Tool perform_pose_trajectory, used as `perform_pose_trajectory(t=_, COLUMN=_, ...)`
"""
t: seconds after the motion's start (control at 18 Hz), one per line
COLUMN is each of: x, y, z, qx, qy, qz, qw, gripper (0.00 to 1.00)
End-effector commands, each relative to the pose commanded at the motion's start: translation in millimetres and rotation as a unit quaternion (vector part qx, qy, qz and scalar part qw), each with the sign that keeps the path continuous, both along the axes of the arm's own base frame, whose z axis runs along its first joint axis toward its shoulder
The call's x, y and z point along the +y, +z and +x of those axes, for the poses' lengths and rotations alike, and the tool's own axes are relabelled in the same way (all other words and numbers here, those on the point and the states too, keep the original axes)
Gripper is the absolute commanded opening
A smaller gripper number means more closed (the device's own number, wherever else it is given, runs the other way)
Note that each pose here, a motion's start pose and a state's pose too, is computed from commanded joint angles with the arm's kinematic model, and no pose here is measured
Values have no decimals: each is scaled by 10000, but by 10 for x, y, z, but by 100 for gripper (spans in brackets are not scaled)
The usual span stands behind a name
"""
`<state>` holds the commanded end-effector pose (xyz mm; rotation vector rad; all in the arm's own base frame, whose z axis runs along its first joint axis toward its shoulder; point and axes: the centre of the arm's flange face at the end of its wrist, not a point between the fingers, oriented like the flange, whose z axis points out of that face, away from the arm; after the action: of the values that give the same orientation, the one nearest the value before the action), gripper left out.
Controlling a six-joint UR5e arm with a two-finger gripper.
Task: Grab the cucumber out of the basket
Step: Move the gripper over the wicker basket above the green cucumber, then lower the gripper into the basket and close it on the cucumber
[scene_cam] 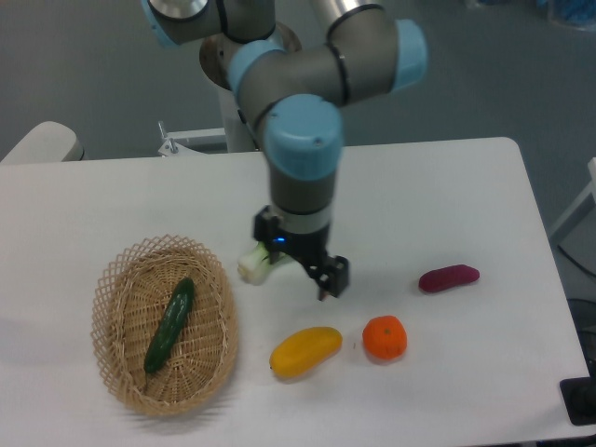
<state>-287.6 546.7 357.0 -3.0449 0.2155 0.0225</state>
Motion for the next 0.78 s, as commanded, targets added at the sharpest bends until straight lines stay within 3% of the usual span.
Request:
perform_pose_trajectory(t=0.11, x=92, y=-62, z=219, qx=-102, qy=-30, qz=13, qw=9999, gripper=100)
perform_pose_trajectory(t=0.28, x=228, y=-179, z=440, qx=-319, qy=517, qz=33, qw=9981, gripper=100)
perform_pose_trajectory(t=0.61, x=537, y=-629, z=777, qx=-403, qy=676, qz=-137, qw=9968, gripper=100)
perform_pose_trajectory(t=0.78, x=720, y=-772, z=927, qx=-256, qy=806, qz=113, qw=9964, gripper=100)
